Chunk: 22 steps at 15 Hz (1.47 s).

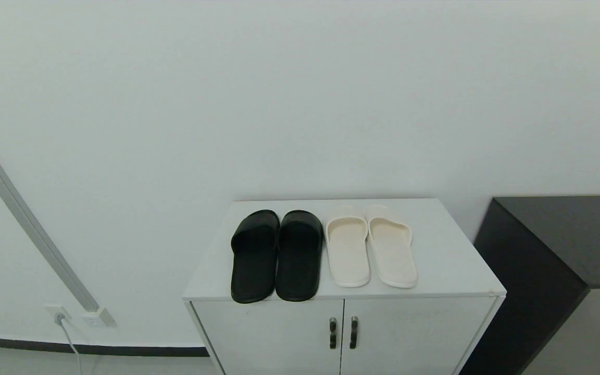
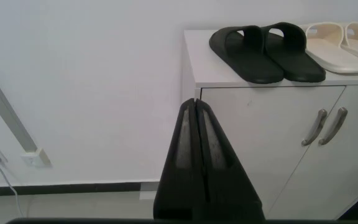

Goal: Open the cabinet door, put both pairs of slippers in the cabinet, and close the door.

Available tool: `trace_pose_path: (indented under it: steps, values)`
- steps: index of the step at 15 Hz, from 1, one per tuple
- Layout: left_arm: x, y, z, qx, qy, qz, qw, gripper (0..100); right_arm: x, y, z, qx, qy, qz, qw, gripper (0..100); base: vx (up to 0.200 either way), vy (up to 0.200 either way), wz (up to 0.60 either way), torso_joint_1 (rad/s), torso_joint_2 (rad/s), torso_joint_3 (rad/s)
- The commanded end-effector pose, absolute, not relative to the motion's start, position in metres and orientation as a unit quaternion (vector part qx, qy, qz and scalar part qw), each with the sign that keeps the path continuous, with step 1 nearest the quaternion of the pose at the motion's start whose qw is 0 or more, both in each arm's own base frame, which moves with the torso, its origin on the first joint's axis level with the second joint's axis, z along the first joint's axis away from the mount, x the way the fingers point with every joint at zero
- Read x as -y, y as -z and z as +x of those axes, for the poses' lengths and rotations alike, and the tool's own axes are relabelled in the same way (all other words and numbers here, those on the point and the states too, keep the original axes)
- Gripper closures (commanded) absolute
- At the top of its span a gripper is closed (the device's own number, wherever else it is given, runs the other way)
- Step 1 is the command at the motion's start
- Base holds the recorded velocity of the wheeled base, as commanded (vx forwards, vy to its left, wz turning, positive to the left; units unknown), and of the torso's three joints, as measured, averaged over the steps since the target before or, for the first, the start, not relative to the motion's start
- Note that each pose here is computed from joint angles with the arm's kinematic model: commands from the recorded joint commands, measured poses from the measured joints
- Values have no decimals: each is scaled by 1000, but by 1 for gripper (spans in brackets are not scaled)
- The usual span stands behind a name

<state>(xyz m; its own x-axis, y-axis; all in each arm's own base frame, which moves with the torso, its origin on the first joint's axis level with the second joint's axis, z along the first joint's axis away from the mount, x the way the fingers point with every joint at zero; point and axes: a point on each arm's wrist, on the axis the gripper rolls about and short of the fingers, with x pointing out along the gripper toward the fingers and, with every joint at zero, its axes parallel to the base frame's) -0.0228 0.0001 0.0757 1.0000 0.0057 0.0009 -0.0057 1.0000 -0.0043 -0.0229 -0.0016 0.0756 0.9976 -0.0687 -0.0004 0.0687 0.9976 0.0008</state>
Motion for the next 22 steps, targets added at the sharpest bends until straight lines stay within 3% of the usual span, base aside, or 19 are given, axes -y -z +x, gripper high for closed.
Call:
trace_pose_path:
  steps: [1, 3, 4, 5, 9, 17, 22]
  values:
    - [0, -76, -23, 2, -2, -2, 1000, 100, 2, -76, -23, 2, 35, 0, 999, 0, 0, 0, 0, 0, 0, 0]
    - [0, -76, -23, 1, -2, -2, 1000, 100, 2, -90, -26, 27, 33, 18, 999, 0, 0, 0, 0, 0, 0, 0]
    - [0, -76, -23, 1, -3, -2, 1000, 100, 2, -142, -38, 74, 6, 85, 994, 0, 0, 0, 0, 0, 0, 0]
    - [0, -76, -23, 0, -3, -2, 1000, 100, 2, -161, -36, 26, -6, 91, 995, 0, 0, 0, 0, 0, 0, 0]
    - [0, -76, -23, 1, -2, -1, 1000, 100, -2, -150, 13, -127, -41, 30, 991, 0, 0, 0, 0, 0, 0, 0]
    - [0, -76, -23, 2, -4, -2, 1000, 100, -26, -165, 105, -162, -113, 39, 980, 0, 0, 0, 0, 0, 0, 0]
    - [0, -76, -23, 0, -4, -2, 1000, 100, -82, -183, 144, -164, -152, 35, 974, 0, 0, 0, 0, 0, 0, 0]
